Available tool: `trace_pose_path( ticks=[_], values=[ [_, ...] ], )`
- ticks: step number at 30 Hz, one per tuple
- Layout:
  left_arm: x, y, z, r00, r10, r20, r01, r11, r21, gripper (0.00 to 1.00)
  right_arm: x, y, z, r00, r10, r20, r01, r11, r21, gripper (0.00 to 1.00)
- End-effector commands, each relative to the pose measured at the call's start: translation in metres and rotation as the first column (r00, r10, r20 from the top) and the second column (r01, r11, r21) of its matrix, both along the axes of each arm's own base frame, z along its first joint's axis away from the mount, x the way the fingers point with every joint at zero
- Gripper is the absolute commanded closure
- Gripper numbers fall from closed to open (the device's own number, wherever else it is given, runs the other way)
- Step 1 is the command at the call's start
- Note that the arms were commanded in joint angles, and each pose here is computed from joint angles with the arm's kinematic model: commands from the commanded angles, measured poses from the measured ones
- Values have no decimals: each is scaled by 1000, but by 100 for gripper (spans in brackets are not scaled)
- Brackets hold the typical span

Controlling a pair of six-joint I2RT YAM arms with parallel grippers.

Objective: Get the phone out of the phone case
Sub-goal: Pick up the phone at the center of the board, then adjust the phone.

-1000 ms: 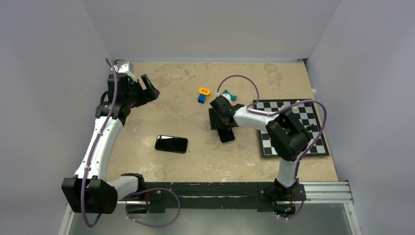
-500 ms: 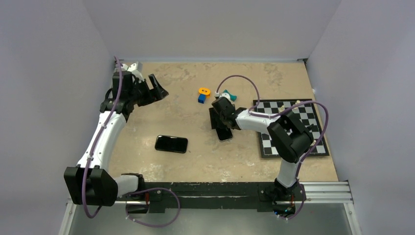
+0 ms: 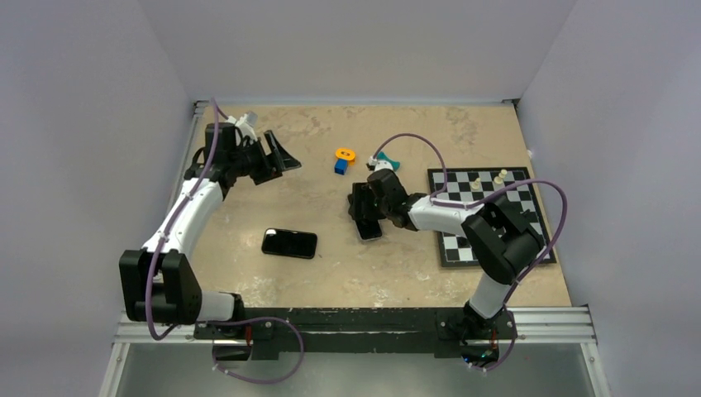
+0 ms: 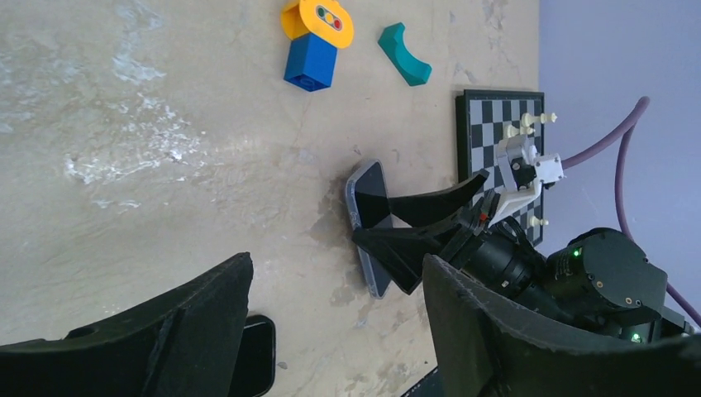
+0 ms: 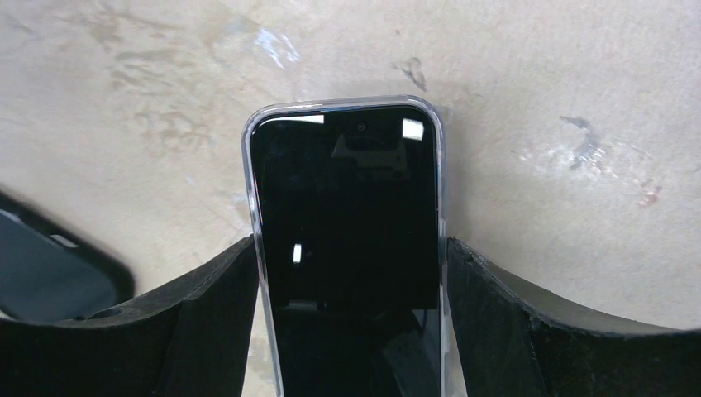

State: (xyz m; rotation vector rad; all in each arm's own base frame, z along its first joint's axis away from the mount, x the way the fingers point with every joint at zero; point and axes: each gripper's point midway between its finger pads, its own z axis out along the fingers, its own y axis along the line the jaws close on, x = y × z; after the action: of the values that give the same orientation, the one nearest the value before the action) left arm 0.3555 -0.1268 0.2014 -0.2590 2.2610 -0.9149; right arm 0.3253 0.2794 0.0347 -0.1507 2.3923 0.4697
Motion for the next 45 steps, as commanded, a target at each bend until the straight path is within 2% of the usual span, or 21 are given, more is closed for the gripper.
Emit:
trace_pose_path(
  ticks=[1, 6, 12, 24, 32, 41, 45],
  values=[
    [0, -23, 3, 997, -73, -3, 72, 993, -95, 24, 15, 36, 57, 992, 11, 129, -40, 973, 226, 100],
    [1, -32, -14, 994, -81, -70, 73, 990, -121, 29, 19, 50, 78, 985, 11, 172, -67, 945, 319, 100],
    [1, -42, -34, 988, -91, -128, 74, 988, -135, 26, 23, 68, 98, 978, 28, 209, -110, 914, 390, 100],
    [-2, -49, -46, 985, -93, -145, 82, 993, -81, 29, 6, 117, 139, 964, 98, 247, -205, 866, 455, 100],
    [-6, -53, -50, 983, -102, -154, 96, 994, -46, 45, -6, 140, 158, 957, 123, 263, -242, 837, 490, 100],
    [-8, -56, -46, 982, -124, -141, 122, 992, -21, 68, -9, 157, 170, 956, 123, 268, -249, 822, 512, 100],
    [-10, -60, -42, 981, -151, -125, 150, 988, -22, 85, -8, 165, 172, 953, 134, 272, -260, 823, 505, 100]
  ],
)
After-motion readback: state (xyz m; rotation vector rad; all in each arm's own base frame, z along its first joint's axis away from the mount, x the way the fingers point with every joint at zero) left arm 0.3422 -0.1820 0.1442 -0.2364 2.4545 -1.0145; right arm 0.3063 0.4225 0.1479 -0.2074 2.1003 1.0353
